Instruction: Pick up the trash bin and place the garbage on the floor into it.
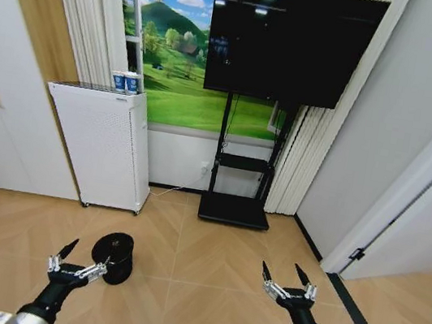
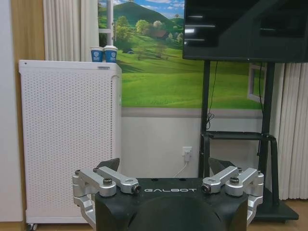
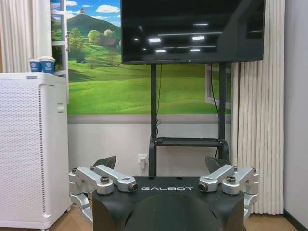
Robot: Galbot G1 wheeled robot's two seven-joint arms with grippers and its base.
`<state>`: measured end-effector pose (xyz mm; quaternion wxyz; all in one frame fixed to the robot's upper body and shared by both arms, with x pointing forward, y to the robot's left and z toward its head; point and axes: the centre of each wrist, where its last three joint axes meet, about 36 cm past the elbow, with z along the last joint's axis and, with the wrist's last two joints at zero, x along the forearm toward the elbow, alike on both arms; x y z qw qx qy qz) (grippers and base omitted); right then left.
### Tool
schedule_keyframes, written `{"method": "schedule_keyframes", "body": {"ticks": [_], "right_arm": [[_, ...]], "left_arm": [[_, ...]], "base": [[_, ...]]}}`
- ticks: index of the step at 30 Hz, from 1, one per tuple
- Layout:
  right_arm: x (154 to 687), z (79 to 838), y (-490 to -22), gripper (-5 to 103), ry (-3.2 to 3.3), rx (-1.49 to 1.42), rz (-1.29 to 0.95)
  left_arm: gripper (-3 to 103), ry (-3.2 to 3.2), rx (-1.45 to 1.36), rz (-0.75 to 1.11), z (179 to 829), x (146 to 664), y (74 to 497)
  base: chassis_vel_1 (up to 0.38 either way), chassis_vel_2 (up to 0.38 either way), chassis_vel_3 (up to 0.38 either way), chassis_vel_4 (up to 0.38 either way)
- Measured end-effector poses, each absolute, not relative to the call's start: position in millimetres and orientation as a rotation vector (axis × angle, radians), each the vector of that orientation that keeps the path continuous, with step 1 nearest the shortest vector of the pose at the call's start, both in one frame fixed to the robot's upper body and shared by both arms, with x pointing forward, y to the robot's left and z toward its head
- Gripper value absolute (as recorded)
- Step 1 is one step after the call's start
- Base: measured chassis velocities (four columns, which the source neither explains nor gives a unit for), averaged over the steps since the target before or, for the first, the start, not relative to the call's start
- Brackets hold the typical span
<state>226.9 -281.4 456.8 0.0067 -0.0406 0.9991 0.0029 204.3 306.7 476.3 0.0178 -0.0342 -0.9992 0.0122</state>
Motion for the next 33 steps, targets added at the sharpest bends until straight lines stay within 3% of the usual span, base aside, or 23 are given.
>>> {"method": "schedule_keyframes", "body": {"ticks": [9,33], "right_arm": [[226.8,456.8,-281.3,100,3.126,-0.128,0.010],[226.9,456.9,-281.3,100,3.125,-0.127,0.009]], "left_arm": [[100,-3.104,-0.106,0.037,476.3,204.2,306.8],[100,-3.104,-0.107,0.038,476.3,204.3,306.7]], "base": [[0.364,0.037,-0.355,-0.016],[-0.004,-0.014,-0.008,0.007]]}}
